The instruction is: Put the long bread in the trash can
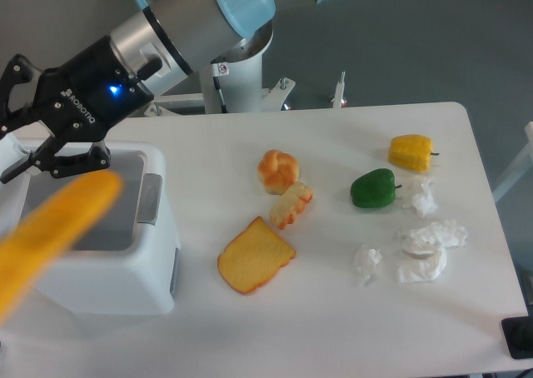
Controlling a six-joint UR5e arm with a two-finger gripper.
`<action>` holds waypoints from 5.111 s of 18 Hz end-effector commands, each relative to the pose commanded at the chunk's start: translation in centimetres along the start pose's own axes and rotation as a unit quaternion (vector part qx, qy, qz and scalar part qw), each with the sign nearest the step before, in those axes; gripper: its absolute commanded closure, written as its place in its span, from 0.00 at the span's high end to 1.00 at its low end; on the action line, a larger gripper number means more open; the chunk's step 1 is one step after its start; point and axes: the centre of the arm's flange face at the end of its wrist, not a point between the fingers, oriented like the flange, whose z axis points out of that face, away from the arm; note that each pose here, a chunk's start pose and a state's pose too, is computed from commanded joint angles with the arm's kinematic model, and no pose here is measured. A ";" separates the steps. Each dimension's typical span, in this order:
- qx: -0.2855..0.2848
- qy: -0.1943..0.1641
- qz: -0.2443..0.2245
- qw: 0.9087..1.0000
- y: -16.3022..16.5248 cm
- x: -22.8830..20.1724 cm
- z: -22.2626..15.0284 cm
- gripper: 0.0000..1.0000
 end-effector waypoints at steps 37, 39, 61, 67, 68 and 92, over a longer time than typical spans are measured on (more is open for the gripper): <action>0.045 -0.202 0.109 0.972 -2.6 -12.1 -14.3 1.00; 0.038 -0.207 0.123 0.970 -2.4 -12.5 -14.3 1.00; -0.307 -0.440 0.245 0.807 7.0 -23.4 -13.0 1.00; -0.329 -0.436 0.246 0.801 7.9 -23.7 -11.1 1.00; -0.331 -0.432 0.249 0.801 8.0 -23.5 -10.4 1.00; -0.348 -0.509 0.011 0.787 16.3 -24.7 -1.0 1.00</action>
